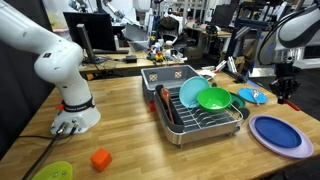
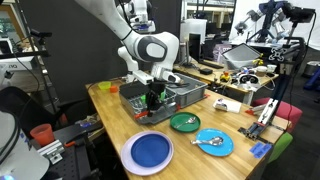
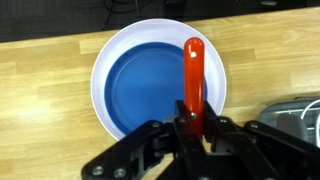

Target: Pick up the butter knife from the dark blue plate and place it on the dark green plate

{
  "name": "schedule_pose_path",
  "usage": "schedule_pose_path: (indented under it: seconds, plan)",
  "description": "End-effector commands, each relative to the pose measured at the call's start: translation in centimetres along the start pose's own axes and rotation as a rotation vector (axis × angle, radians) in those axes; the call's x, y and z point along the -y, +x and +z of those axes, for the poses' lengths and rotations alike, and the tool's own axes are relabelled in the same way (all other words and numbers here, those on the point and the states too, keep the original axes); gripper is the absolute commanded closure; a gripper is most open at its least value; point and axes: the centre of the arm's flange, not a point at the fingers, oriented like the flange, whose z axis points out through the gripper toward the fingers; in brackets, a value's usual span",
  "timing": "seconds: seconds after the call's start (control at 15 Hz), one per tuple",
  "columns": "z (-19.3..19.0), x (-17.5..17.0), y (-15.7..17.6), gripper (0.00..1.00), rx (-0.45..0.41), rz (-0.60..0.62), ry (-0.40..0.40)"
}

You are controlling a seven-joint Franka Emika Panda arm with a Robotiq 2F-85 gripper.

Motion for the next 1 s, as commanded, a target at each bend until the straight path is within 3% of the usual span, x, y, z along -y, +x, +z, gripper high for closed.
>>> schedule_pose_path:
  seconds: [0.0,0.6,0.67,0.93]
  plan:
    - [0.0,0.2,0.0,0.82,0.001,-0.003,-0.001]
    - [0.1,0.0,0.0,0.82,0.003,-0.005,-0.001]
    - [0.0,0.0,0.2,0.96,0.016,-0.012,-0.003]
    - [-1.4,0.3,2.6,0.96,0.088,-0.058,-0.032]
